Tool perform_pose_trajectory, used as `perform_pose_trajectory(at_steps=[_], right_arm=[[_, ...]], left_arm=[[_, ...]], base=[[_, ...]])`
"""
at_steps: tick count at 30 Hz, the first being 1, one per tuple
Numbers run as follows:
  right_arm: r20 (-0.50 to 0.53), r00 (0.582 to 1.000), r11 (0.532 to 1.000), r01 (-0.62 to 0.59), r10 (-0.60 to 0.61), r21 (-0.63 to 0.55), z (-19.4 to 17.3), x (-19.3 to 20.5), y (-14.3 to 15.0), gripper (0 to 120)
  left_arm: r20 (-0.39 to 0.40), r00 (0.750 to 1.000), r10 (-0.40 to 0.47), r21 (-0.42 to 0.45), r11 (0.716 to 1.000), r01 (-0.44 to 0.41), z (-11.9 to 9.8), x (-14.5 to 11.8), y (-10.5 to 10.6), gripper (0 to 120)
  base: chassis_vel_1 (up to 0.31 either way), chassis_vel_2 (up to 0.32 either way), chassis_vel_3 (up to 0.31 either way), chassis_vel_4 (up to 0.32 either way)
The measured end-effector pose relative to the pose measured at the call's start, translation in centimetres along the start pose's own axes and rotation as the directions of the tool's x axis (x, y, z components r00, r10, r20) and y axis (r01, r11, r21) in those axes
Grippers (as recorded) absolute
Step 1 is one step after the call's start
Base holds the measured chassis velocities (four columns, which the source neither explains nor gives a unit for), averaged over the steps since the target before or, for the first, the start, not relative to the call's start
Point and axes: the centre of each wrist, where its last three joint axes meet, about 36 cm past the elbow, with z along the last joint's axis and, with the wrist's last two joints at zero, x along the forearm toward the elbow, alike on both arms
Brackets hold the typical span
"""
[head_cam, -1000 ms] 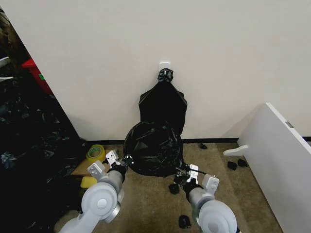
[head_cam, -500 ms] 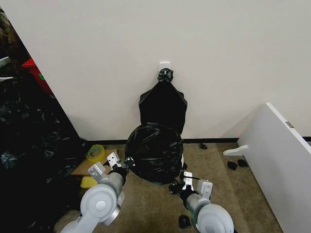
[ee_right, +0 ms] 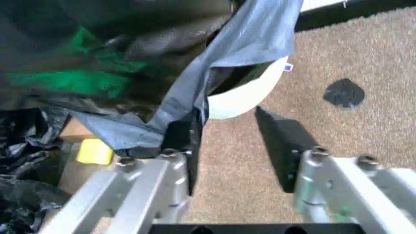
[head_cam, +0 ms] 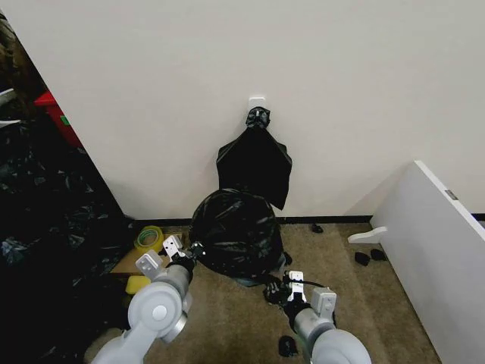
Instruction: Place the garbage bag over the trash bin.
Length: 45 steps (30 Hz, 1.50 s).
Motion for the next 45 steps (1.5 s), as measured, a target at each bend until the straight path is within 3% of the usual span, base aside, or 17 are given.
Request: perform_pose_trajectory(at_steps=[7,9,12,14,16,18,22,24,30,32,35,39,45], right_arm=[[0.024,0.999,0.999,0.035,-0.035,-0.009,0.0,1.0,-0.4,56],[0.042,0.998,0.999,0.038,-0.038,-0.015,0.1,1.0,-0.9,68],[0.054,0.998,0.999,0.041,-0.040,-0.022,-0.1,1.2,-1.0,73],[0.091,0.994,0.998,0.058,-0.055,-0.026,-0.8,1.9,-0.9,86],[0.097,0.994,0.998,0.058,-0.056,-0.025,-0.9,2.0,-0.9,87],[0.131,0.990,0.998,0.063,-0.060,-0.022,-1.6,2.9,-0.8,97],[0.170,0.982,0.996,0.086,-0.082,-0.015,-2.9,4.6,0.1,100],[0.182,0.980,0.996,0.088,-0.086,-0.006,-3.3,5.2,0.4,99],[0.171,0.977,0.991,0.122,-0.130,0.056,-5.1,6.8,2.0,72],[0.152,0.980,0.990,0.121,-0.130,0.070,-5.2,6.7,2.2,69],[0.073,0.990,0.989,0.112,-0.119,0.095,-5.4,5.5,2.6,54],[0.045,0.992,0.989,0.110,-0.115,0.097,-5.8,4.3,2.9,44],[0.002,0.990,0.986,0.139,-0.140,0.094,-7.6,1.2,4.6,19]], left_arm=[[0.017,1.000,-0.006,0.004,1.000,0.006,-0.5,-0.8,-0.1,0],[0.026,1.000,-0.008,0.002,1.000,0.008,-0.8,-1.1,-0.2,0],[0.030,1.000,-0.010,0.000,1.000,0.010,-0.9,-1.3,-0.2,0],[0.037,0.999,-0.018,-0.002,1.000,0.018,-1.2,-1.6,-0.1,0],[0.038,0.999,-0.019,-0.002,1.000,0.019,-1.2,-1.7,0.0,0],[0.049,0.999,-0.018,-0.017,1.000,0.019,-1.0,-1.7,0.0,0],[0.072,0.997,-0.001,-0.070,0.998,0.006,0.2,-1.4,0.3,0],[0.081,0.997,0.008,-0.094,0.996,0.000,0.7,-1.3,0.4,0],[0.137,0.989,0.061,-0.216,0.976,-0.030,2.6,-0.8,0.4,0],[0.147,0.987,0.066,-0.232,0.972,-0.031,2.9,-0.9,0.3,0],[0.173,0.981,0.092,-0.293,0.955,-0.038,3.7,-0.8,0.1,0],[0.169,0.979,0.115,-0.335,0.941,-0.053,4.8,-0.8,-0.2,0],[0.144,0.973,0.182,-0.429,0.898,-0.104,7.4,-0.3,-0.9,0]], base=[[0.000,0.000,0.000,0.000],[0.000,0.000,0.000,0.000],[0.000,0.000,0.000,0.000],[0.000,0.000,0.000,0.000],[0.000,0.000,0.000,0.000],[0.000,0.000,0.000,0.000],[0.000,0.000,0.000,0.000],[0.000,0.000,0.000,0.000],[0.000,0.000,0.000,0.000],[0.000,0.000,0.000,0.000],[0.000,0.000,0.000,0.000],[0.000,0.000,0.000,0.000],[0.000,0.000,0.000,0.000]])
